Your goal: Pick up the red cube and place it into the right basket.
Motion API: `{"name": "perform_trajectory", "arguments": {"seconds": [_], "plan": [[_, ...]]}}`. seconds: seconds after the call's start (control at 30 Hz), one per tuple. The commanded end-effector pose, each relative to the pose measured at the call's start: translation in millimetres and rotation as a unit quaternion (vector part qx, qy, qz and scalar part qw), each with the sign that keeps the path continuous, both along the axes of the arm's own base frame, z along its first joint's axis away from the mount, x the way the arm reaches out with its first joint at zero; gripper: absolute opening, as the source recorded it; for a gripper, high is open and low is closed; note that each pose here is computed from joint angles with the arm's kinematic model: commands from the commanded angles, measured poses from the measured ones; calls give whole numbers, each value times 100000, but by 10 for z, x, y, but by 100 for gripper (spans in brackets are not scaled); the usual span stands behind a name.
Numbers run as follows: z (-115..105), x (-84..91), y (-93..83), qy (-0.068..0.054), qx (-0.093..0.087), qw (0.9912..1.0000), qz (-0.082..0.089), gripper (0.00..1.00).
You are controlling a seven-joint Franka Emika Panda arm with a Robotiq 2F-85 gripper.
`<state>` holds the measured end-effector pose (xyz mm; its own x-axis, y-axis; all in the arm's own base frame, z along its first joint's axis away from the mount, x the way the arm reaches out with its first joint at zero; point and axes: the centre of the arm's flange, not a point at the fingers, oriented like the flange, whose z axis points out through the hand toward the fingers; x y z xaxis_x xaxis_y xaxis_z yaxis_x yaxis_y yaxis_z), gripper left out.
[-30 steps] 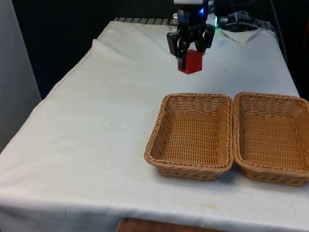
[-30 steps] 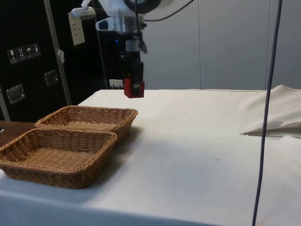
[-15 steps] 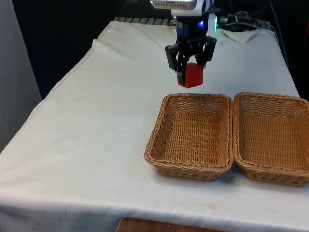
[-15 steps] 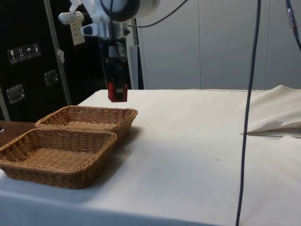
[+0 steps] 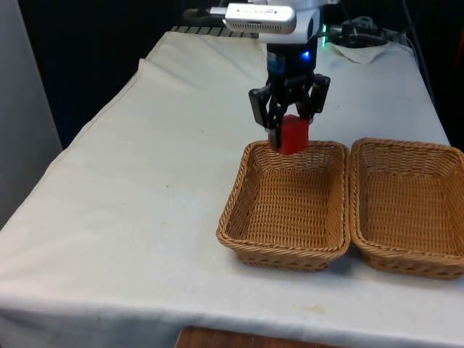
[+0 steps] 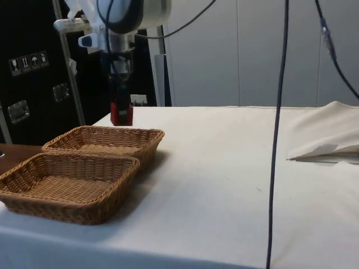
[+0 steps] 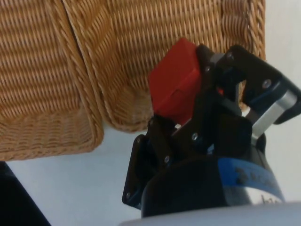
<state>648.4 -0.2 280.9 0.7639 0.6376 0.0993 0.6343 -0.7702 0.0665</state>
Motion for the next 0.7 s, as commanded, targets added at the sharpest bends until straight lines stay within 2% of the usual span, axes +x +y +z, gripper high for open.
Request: {"name": "perform_trajectory", "arguments": {"seconds": [0.0,0.17,0.23,0.27,0.3,0.57,0.6,0.67], "plan": [[-26,68,29,51,442,99999,125,2],[-89,258,85,-853,600,99995,-61,2],[-122,344,139,-1636,827,99983,-88,2],[-120,323,115,-1264,283,99991,-187,2],[-128,369,146,-1869,886,99979,-116,2],[-234,536,249,-3727,1731,99915,-406,2],[-219,522,233,-3224,1234,99939,-602,2],[-257,556,264,-4103,1868,99897,-408,2]]}}
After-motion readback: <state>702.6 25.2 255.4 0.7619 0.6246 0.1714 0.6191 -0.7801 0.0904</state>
